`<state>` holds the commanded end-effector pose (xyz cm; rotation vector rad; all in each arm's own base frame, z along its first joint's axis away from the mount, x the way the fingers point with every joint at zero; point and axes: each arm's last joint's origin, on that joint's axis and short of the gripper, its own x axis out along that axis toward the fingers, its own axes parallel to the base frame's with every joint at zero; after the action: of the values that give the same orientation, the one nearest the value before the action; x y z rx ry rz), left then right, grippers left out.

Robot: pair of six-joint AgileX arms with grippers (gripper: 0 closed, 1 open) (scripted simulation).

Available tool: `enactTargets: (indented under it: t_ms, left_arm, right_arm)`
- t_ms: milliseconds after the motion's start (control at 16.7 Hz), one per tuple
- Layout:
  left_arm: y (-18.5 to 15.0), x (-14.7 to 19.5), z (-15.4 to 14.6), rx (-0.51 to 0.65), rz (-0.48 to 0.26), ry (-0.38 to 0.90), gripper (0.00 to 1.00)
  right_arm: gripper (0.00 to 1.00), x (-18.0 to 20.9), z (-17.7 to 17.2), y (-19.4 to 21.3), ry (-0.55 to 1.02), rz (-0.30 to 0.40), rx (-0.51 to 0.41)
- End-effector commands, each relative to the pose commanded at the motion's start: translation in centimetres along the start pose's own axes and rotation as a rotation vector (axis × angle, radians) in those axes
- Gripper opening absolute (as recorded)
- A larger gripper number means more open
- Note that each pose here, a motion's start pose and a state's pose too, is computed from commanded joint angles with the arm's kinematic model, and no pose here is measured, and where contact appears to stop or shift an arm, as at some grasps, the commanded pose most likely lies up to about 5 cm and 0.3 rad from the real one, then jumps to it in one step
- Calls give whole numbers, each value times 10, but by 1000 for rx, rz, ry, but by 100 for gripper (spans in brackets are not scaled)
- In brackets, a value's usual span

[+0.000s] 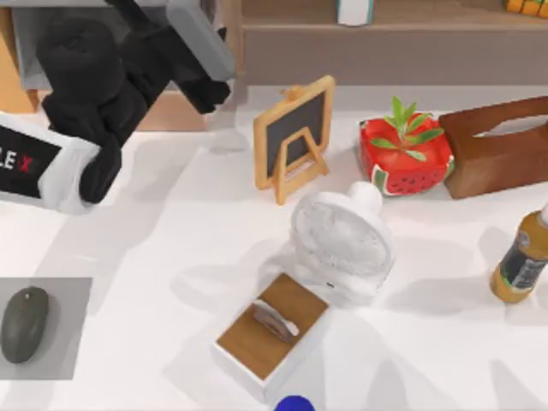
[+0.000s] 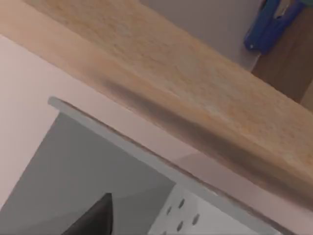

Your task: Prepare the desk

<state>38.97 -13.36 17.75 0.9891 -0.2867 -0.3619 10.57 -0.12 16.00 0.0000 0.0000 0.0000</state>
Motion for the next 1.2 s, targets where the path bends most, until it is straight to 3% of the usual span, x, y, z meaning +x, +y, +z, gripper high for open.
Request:
enactTargets:
  t_ms: [300,540,900,1200]
  left_arm:
    - [-31,34,104,-355,24,-12,100]
    - [-52,64,153,-630,102,76,100]
    - [-80,103,182,-923,280,219,100]
    - [-91,115,183,-1002,354,266,100]
  right_arm:
    - [100,0,0,0,0,0,0]
    - [100,0,0,0,0,0,0]
    - [100,0,0,0,0,0,0]
    - [100,0,0,0,0,0,0]
